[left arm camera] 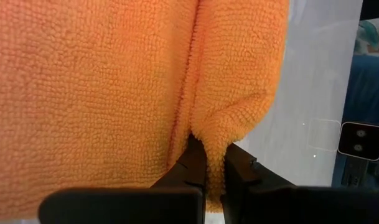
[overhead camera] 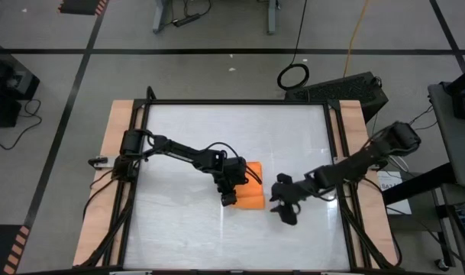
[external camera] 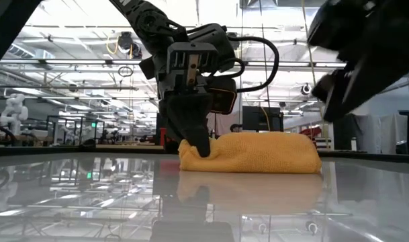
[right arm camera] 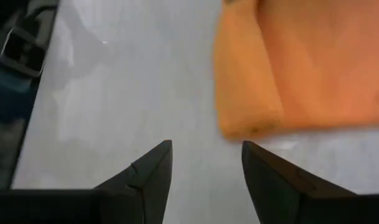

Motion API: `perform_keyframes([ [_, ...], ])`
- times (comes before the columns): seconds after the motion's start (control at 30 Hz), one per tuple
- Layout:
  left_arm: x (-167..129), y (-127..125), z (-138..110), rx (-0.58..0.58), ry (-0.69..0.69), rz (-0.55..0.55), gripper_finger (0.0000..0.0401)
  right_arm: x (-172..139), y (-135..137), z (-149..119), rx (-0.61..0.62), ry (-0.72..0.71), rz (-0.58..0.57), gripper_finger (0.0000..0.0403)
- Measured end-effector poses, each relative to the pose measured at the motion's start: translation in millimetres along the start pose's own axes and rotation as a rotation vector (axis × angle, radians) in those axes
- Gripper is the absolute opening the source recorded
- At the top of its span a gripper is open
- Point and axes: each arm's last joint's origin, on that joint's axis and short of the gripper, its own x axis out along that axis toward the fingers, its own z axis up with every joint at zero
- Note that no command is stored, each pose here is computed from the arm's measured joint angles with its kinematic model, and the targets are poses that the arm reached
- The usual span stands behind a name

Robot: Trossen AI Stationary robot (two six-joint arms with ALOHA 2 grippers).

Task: Roll towel
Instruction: Roll the towel

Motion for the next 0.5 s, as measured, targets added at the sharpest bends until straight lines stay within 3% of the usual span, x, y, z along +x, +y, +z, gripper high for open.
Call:
perform_keyframes([
  [0.23, 0.0, 0.0, 0.3, 0.002, -0.002, -0.001, 0.002, -4.4, 22.7, -9.4, -0.355, -0.079, -0.055, 0.0184],
  [0.5, -3.3, 4.2, 2.2, -0.009, -0.006, -0.01, 0.0019, 10.0, 20.3, -10.0, -0.511, -0.088, -0.123, 0.0184],
])
